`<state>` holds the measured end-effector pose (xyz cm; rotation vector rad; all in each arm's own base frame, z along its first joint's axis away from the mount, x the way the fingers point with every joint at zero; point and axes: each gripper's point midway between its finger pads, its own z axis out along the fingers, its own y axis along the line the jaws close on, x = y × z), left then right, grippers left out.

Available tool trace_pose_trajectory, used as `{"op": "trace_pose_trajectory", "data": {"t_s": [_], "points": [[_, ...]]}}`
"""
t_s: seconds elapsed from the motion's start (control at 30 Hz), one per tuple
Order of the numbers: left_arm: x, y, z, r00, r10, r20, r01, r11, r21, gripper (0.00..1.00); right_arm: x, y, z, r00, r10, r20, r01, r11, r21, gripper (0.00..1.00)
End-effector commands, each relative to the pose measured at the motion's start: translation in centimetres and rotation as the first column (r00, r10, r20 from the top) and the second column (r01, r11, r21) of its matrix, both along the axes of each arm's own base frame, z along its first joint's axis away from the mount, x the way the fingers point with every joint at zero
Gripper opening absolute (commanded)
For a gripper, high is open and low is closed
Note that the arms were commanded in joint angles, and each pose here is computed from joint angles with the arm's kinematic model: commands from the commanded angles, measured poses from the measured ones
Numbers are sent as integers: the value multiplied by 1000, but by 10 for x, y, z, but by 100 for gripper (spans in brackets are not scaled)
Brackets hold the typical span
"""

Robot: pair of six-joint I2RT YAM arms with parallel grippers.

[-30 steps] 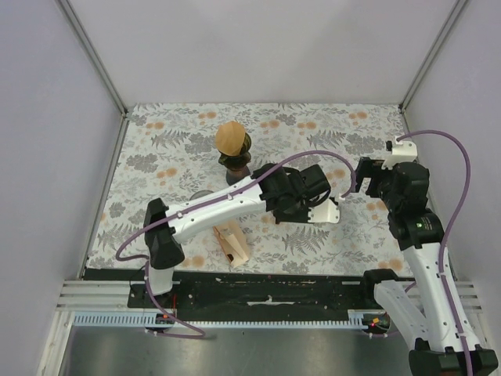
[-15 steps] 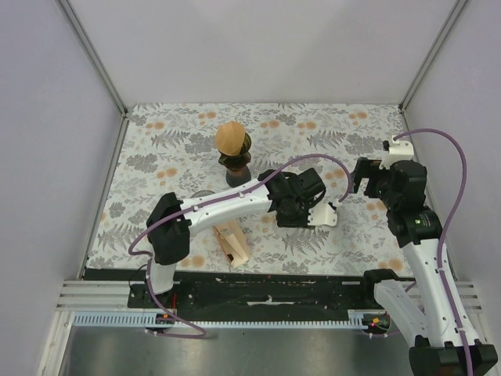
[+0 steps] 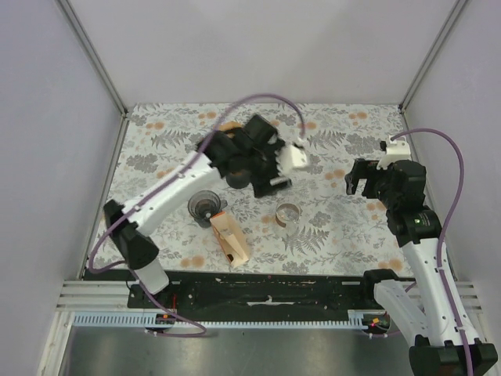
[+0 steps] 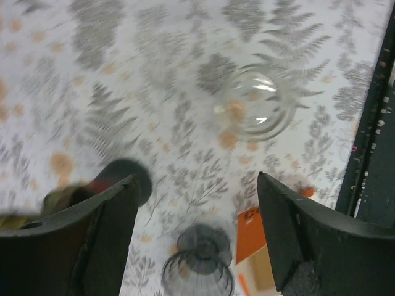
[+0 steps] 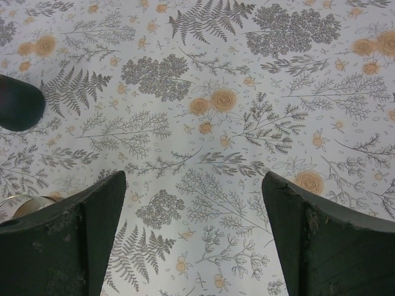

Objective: Place the coffee filter in the dripper
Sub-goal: Place the coffee server at the center of the board.

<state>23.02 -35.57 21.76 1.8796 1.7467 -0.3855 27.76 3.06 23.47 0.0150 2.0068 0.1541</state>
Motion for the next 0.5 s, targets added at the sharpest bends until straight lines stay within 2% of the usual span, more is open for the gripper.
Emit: {"op": "trace_pose_trajectory", "data": {"t_s": [0.0, 0.07, 0.2, 0.33, 0.4, 0.47], "points": [[52, 92, 73, 949, 301, -97, -315, 930, -190, 82, 3, 4, 3, 999, 31, 19, -31, 1000, 5, 98], [72, 139, 79, 894, 428, -128, -447, 870, -208, 80, 4, 5, 2, 999, 34, 18, -34, 999, 8, 98], [93, 238, 72, 746, 639, -189, -666, 706, -242, 80, 6, 8, 0, 999, 48, 12, -48, 999, 10, 98], [110, 316, 27, 522, 816, -249, -853, 496, -163, 80, 7, 10, -1, 998, 60, 8, -60, 998, 11, 98], [109, 328, -12, 452, 841, -297, -890, 449, -83, 80, 7, 10, -1, 998, 63, 6, -63, 998, 12, 98], [100, 322, -47, 431, 826, -363, -890, 456, -18, 85, 7, 10, -2, 998, 64, 4, -64, 998, 13, 98]]}}
